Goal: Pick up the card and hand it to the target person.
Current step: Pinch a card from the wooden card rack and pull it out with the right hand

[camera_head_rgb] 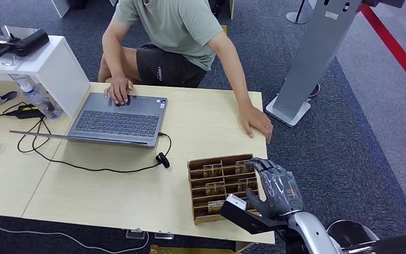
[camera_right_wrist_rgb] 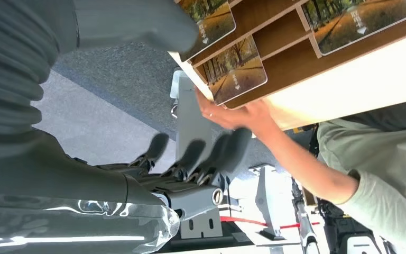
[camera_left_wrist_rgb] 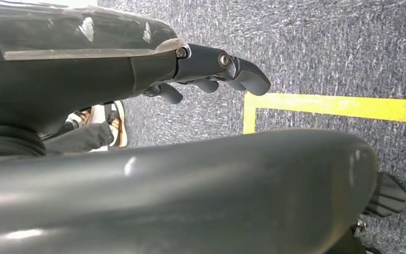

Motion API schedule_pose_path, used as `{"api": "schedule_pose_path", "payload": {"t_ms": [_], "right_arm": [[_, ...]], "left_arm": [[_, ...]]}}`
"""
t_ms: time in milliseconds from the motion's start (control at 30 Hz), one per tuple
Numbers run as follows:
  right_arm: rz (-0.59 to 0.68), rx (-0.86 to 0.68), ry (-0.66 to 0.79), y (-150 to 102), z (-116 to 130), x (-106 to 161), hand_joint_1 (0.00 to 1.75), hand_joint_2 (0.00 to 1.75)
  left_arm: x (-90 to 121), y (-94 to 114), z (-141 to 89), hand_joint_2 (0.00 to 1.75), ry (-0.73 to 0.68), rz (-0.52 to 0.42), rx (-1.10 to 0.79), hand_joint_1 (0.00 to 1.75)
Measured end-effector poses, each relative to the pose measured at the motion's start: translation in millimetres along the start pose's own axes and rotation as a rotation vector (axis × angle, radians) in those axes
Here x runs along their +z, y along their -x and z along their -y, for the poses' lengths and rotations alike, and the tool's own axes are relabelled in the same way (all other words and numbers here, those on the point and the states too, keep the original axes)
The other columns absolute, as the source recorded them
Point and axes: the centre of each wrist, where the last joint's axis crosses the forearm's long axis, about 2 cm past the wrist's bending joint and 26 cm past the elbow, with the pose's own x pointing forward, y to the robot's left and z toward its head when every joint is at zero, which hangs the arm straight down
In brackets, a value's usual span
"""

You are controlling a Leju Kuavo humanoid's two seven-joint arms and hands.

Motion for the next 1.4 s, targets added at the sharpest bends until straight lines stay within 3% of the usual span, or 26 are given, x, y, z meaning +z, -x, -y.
{"api": "schedule_pose_path", "payload": {"t_ms": [533,1100,1233,1400], "right_arm": [[-0.011,0.010,-0.030,1,-1,0,0.74,1.75],[-0.088,0.017,-0.097,5,-18,5,0.91,1.75],[-0.105,0.011,-0.110,6,-21,7,1.02,1.75],[-0.119,0.005,-0.119,7,-23,8,0.99,1.75]], "left_arm": [[0,0,0,0.00,-0.001,-0.003,0.007,0.00],[0,0,0,0.00,-0.004,-0.014,0.016,0.00],[0,0,0,0.00,-0.004,-0.014,0.013,0.00],[0,0,0,0.00,-0.003,-0.014,0.013,0.00]]}}
